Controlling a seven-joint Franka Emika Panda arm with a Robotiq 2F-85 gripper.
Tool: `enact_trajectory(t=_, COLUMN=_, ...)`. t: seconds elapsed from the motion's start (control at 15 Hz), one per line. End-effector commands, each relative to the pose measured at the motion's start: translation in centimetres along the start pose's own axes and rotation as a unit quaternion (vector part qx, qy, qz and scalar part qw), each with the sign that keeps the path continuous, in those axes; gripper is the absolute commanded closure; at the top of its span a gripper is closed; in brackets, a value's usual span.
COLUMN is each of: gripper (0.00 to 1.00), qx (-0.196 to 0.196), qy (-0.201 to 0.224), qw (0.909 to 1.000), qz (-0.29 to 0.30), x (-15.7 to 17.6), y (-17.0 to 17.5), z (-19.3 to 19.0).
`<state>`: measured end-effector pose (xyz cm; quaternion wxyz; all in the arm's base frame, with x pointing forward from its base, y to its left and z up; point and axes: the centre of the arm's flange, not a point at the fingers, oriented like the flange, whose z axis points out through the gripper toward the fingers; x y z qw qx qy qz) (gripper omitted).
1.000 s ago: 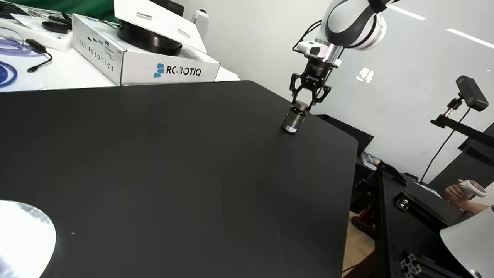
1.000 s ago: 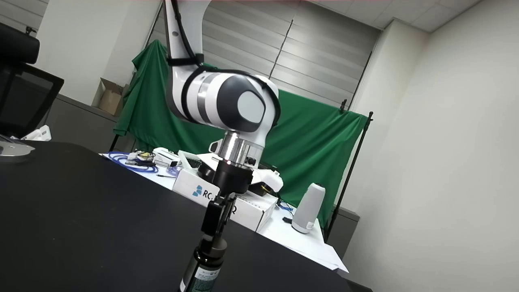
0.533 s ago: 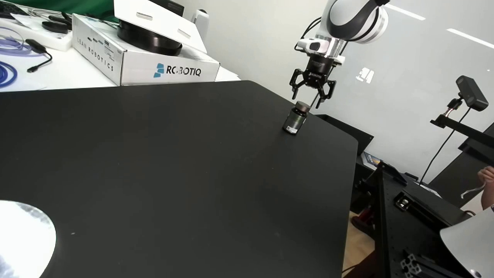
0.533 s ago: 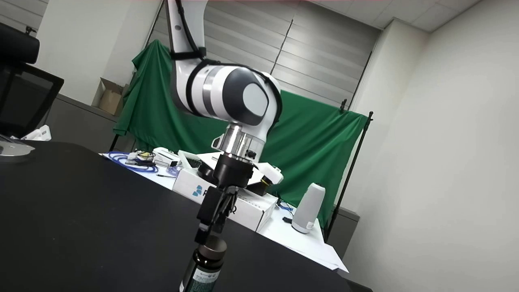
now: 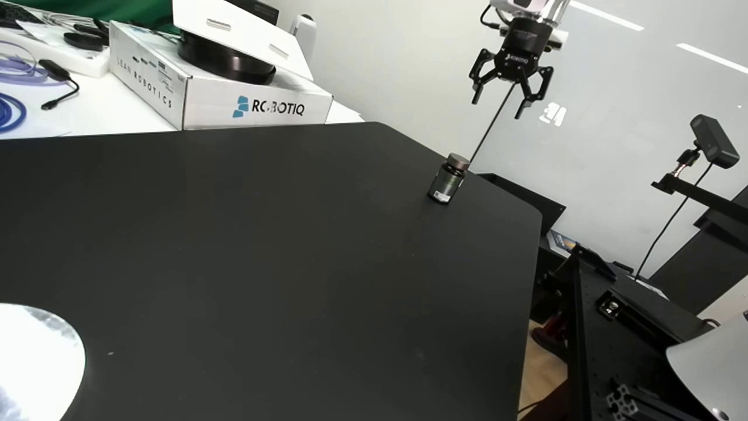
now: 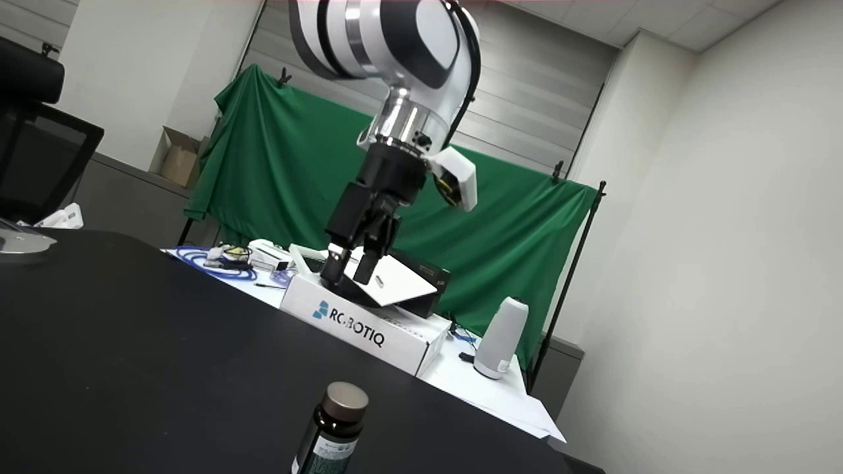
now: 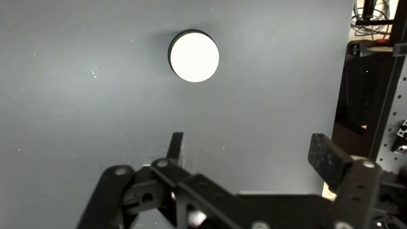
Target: Move the bottle to the right.
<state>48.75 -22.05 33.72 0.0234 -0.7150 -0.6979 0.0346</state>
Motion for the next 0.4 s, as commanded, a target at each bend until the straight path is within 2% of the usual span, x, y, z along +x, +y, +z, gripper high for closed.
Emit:
enact_trajectory(t=0.0, gripper=0.00, qx=-0.003, qy=0.002, qw=1.0000, qz=0.003, x=0.5, y=-0.8, z=-1.1)
enact_trajectory(t=0.13, gripper=0.00, qx=-0.008, qy=0.005, qw=0.9999, qz=0.007, x=1.3, y=-1.9, z=-2.6)
enact_trajectory(t=0.33, gripper=0.00, qx=-0.007, qy=0.006, qw=0.9999, qz=0.009, x=1.7, y=-2.5, z=-2.5)
